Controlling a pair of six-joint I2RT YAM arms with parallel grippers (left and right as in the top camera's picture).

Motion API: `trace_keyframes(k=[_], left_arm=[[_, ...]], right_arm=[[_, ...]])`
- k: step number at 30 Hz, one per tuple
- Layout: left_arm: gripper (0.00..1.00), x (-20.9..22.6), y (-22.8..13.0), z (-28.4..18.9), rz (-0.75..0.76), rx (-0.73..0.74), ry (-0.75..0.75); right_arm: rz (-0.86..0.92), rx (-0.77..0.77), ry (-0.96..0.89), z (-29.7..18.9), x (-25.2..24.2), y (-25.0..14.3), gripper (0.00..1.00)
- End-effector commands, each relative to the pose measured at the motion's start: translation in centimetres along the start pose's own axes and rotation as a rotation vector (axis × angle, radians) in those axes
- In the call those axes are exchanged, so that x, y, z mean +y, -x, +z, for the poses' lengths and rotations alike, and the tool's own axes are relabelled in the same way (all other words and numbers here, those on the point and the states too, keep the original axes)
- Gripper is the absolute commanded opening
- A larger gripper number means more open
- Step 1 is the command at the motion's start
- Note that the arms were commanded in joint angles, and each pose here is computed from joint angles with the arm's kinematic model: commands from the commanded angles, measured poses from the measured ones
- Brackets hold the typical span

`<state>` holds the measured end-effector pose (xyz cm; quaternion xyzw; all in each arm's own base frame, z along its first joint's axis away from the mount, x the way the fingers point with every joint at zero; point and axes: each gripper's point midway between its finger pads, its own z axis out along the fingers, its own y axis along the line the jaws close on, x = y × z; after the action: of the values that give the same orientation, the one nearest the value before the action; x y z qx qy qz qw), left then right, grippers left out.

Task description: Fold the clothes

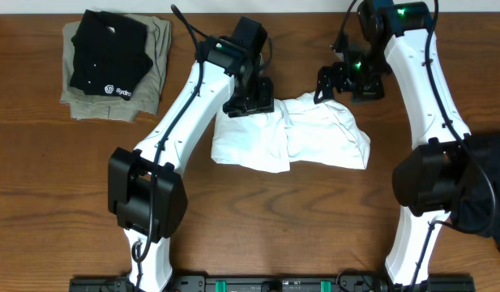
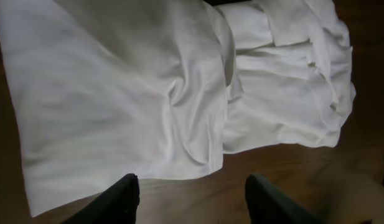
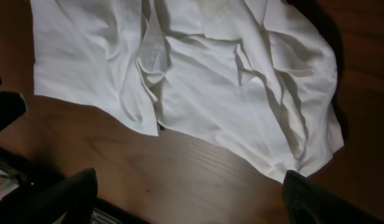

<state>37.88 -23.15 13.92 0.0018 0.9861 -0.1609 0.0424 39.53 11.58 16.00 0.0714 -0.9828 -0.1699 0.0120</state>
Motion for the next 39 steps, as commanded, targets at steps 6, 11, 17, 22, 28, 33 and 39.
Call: trace_keyframes(k=[6, 11, 17, 22, 28, 33, 39], left_arm=[[0.67, 6.3, 1.3, -1.0, -0.108, -0.009, 0.114], [0.56, 10.6, 0.7, -1.6, -0.198, 0.057, 0.118], [0.06, 11.7, -3.0, 1.2, -0.254, 0.210, 0.075], [0.06, 10.2, -5.6, 4.1, -0.174, 0.288, 0.008], [0.06, 9.3, -5.5, 4.7, -0.121, 0.274, 0.001], [0.06, 9.1, -4.7, 4.9, -0.110, 0.240, -0.011], [0.06, 9.0, -3.5, 5.8, -0.091, 0.186, -0.028]], right_arm=[[-0.053, -0.003, 0.163, 0.1, 4.4, 0.0, 0.92], [-0.108, -0.059, 0.172, 1.5, 7.8, 1.5, 0.63], [-0.134, -0.156, 0.175, 4.8, 12.8, 3.9, 0.01], [-0.173, -0.159, 0.148, 9.0, 15.0, 4.4, 0.01], [-0.133, -0.095, 0.133, 13.6, 14.7, 4.6, 0.01], [-0.081, -0.042, 0.115, 16.9, 13.1, 4.7, 0.01], [-0.057, -0.029, 0.098, 18.5, 11.7, 5.1, 0.01]])
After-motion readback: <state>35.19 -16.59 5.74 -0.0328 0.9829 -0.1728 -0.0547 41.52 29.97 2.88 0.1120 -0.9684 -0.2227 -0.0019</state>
